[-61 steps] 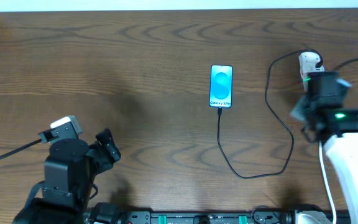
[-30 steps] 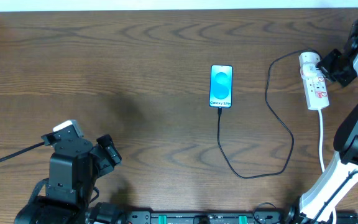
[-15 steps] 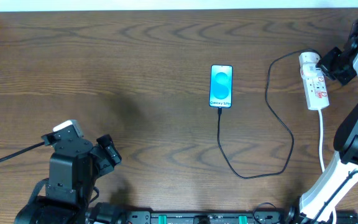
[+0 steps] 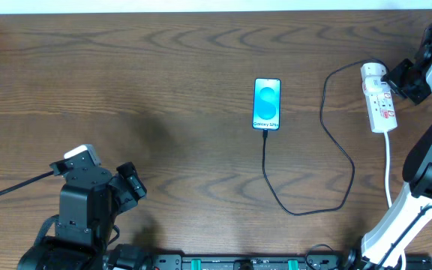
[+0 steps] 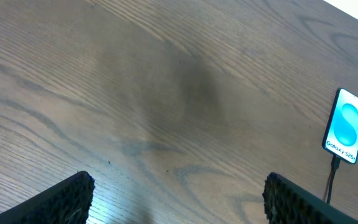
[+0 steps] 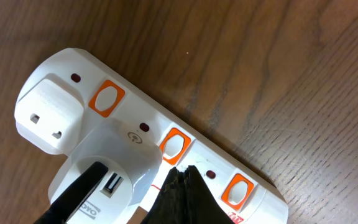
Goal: Plug charger to phone and switch on socket
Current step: 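Press the power strip's orange switch with the right gripper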
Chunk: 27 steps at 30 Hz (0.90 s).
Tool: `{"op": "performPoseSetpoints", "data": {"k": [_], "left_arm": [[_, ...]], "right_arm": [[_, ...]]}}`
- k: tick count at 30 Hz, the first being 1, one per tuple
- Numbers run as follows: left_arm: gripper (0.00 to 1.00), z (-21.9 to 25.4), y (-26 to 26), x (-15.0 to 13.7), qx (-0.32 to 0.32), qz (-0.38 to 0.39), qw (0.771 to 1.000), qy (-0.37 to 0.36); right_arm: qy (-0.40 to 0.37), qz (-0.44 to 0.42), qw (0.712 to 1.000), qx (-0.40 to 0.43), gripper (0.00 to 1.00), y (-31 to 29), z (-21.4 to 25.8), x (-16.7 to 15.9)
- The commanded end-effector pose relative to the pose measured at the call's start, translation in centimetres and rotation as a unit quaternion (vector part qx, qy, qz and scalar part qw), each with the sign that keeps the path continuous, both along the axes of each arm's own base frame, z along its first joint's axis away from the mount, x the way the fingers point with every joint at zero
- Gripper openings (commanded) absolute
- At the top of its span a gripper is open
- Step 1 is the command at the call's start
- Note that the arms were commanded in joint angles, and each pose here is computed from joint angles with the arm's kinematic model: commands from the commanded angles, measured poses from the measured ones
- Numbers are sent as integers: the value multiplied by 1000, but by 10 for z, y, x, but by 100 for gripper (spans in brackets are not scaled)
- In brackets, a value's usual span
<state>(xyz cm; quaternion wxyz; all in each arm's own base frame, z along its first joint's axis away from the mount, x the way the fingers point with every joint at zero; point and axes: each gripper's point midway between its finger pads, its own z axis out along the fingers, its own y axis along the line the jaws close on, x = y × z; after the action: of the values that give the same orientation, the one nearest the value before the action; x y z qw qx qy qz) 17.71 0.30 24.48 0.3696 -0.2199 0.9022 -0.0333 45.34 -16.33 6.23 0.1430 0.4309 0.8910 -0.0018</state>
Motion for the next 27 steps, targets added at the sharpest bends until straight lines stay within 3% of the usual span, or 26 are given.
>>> {"op": "performPoseSetpoints", "data": {"k": [1,27], "left_arm": [[87,1,2,-1,3,4,1000,-2],[87,1,2,-1,3,4,1000,-2]], "right_arm": [[-8,-7,1000,-10,1,-7,5,4],[23,5,999,-34,1,2,-17,4]]}}
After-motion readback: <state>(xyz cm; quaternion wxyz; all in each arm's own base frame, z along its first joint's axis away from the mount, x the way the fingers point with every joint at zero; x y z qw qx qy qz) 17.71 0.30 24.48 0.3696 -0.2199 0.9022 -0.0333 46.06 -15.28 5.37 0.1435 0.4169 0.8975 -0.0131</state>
